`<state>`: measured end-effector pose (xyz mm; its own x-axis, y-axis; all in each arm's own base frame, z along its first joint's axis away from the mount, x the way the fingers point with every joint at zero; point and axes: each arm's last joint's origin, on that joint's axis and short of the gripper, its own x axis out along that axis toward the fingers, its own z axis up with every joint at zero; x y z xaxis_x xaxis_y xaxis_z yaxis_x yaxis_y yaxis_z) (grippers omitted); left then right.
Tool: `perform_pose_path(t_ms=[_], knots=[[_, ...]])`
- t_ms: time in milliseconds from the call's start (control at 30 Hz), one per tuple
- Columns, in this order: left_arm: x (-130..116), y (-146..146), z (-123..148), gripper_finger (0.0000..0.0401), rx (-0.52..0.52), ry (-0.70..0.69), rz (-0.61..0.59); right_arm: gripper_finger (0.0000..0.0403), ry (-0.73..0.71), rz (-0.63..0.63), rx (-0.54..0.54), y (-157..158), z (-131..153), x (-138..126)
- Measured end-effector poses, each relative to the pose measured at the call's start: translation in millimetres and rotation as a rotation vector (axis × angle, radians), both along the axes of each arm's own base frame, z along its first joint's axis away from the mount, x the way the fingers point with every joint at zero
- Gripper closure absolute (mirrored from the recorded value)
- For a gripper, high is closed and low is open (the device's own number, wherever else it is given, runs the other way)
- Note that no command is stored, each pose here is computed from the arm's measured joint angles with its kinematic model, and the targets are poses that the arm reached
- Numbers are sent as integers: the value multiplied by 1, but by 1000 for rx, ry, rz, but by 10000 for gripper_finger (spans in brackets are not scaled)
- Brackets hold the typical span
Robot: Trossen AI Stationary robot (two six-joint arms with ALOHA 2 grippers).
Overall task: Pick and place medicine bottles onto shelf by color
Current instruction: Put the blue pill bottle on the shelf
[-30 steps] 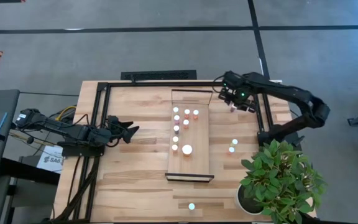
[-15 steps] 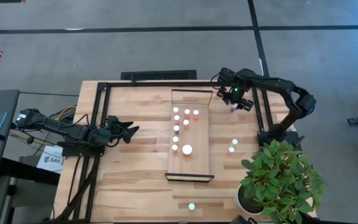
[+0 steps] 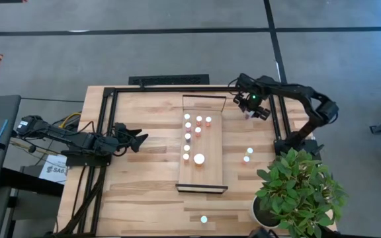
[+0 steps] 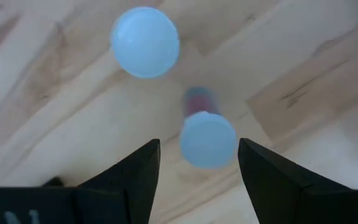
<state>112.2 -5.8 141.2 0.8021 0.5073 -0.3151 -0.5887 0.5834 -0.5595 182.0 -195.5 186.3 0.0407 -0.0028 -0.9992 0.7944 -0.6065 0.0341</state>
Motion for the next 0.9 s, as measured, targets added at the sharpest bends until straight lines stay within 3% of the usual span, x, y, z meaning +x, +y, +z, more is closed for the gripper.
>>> perform_pose_path(t_ms=[467,900], knots=[[0,0,0,98,0,-1,0,169,-20,-20,-34,-8,-6,-9],[0,0,0,98,0,0,0,255,-8,4,-41,-7,-6,-9]])
